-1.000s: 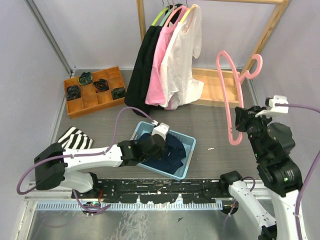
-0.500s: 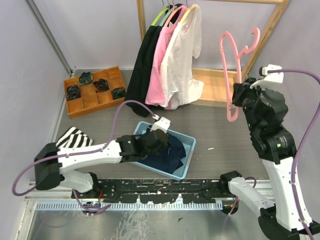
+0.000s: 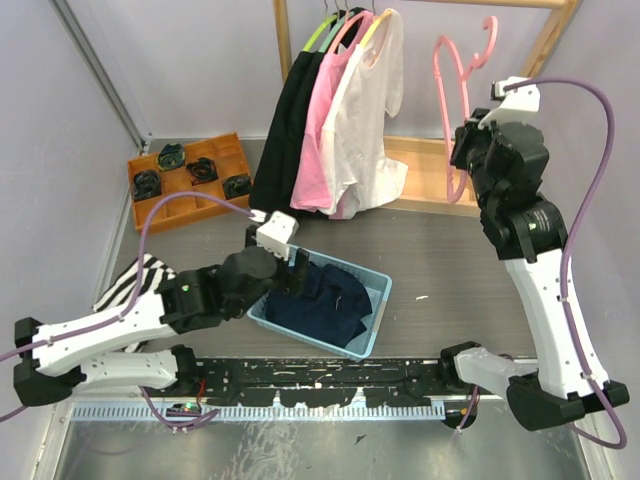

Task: Remove the t-shirt from the hanger
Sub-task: Place the T-shirt in the bin, then place the hanger on the clothesline.

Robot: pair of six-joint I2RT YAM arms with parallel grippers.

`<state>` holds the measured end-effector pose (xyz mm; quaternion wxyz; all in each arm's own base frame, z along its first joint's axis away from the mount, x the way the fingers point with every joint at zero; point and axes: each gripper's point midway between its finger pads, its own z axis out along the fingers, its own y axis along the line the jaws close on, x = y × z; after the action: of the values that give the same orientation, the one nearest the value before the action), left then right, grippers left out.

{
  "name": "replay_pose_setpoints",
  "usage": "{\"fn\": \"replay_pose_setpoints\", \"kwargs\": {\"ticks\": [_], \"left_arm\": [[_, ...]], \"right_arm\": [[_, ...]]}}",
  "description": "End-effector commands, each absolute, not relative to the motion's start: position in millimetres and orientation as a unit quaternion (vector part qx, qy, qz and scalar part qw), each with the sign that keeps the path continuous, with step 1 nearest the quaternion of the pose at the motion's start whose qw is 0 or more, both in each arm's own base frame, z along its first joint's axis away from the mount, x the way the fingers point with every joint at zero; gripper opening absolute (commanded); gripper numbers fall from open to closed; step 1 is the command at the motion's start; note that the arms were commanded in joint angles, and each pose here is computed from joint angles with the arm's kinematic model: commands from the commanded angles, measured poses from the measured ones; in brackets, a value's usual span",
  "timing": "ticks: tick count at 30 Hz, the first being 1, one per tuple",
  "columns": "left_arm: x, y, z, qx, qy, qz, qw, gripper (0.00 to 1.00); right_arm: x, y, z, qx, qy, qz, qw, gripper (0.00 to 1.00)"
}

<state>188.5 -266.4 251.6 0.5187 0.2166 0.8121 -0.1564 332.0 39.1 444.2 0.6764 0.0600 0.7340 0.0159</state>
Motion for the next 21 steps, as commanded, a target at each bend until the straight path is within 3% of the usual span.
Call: {"fn": "replay_pose_setpoints", "kwargs": {"ticks": [1,3,4,21], "left_arm": [[191,-251,278,0.183,0.778,-0.186,0.571,0.85],[191,-247,283,0.174,0.768,-0.198,0.584,0.98],[190,-245,285,0.171,0.764,-0.202,0.588,0.99],[193,-231,297,0.152,0.753,-0.195,0.609,0.98]], "right_arm": [[336,31,513,0.068,0.664,0.019,0.744,0.01],[343,31,517,0.064,0.664,0.021,0.745,0.01],[347,30,519,0.062,0.663,0.022,0.745,0.01],[398,5,536,0.046,0.661,0.047,0.748,0.01]]}}
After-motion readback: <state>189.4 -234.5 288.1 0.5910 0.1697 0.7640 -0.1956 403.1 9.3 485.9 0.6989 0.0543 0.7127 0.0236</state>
